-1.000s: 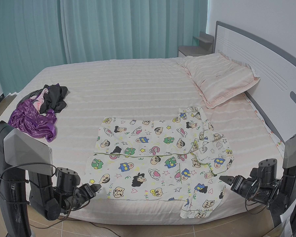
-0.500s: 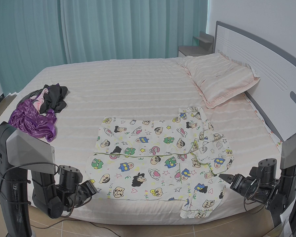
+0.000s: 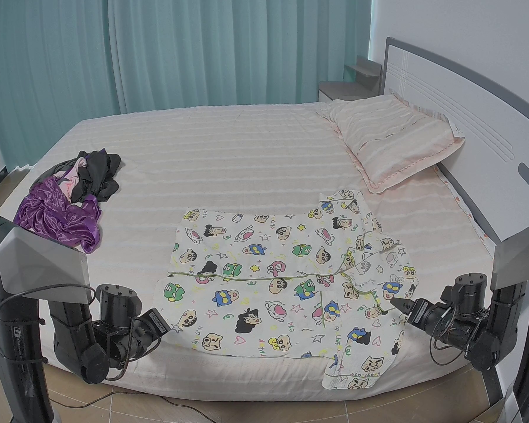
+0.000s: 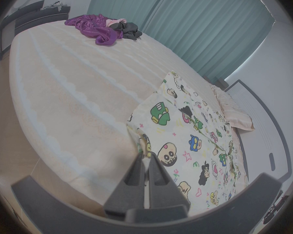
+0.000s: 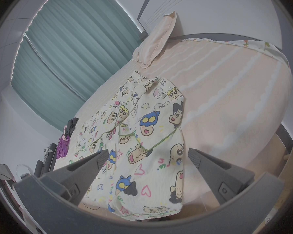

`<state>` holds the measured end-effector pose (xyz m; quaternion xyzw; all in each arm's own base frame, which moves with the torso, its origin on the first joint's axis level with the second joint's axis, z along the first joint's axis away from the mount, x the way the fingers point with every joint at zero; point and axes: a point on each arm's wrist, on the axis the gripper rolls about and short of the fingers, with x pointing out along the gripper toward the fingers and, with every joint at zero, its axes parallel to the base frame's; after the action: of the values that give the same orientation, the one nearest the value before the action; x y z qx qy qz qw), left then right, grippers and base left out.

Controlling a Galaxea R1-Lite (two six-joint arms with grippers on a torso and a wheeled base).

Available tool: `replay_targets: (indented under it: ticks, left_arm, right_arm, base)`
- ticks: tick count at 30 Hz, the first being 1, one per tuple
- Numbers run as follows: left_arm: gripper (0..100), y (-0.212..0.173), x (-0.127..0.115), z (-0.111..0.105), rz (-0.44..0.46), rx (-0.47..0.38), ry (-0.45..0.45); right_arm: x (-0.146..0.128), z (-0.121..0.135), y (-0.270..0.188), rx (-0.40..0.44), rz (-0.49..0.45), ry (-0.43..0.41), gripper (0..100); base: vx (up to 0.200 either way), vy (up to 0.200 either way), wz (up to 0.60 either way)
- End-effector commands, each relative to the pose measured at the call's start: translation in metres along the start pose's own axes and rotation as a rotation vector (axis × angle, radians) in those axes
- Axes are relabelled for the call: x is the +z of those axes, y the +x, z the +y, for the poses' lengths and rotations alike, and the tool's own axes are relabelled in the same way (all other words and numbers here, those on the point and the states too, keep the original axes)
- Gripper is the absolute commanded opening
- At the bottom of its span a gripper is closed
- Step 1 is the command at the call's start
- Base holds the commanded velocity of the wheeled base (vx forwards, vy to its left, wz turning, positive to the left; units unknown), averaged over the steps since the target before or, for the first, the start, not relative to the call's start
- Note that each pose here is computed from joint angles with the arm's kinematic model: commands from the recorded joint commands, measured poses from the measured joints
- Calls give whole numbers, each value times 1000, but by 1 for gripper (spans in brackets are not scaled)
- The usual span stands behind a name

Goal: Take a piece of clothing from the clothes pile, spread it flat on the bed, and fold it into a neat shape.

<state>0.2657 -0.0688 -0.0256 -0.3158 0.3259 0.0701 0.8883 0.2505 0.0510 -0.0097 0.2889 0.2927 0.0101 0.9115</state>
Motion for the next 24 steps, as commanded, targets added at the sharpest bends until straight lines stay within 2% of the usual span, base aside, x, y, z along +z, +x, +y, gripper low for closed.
replay_targets:
  ticks: [1, 9, 14, 20, 21, 24]
  left_arm:
    - [0, 1, 10, -2, -43, -9, -25]
    - [0, 4, 16, 2, -69, 9, -60]
    - [0, 4, 15, 1, -66, 7, -57]
    - [0, 4, 14, 1, -62, 8, -55]
    - [0, 4, 14, 2, -61, 9, -55]
    - [0, 3, 14, 2, -62, 12, -53]
  right_arm:
    - [-11, -12, 28, -27, 50, -15, 100]
    - [-27, -15, 36, -29, 117, -78, 100]
    - [-28, -19, 38, -40, 124, -79, 100]
    - [-30, -16, 41, 5, 145, -86, 100]
    - [-29, -14, 43, 49, 166, -86, 0]
    - [-23, -12, 48, 68, 136, -84, 0]
  base:
    - [0, 0, 0]
    - [0, 0, 0]
    - [0, 0, 0]
    - [0, 0, 0]
    - [0, 0, 0]
    - [0, 0, 0]
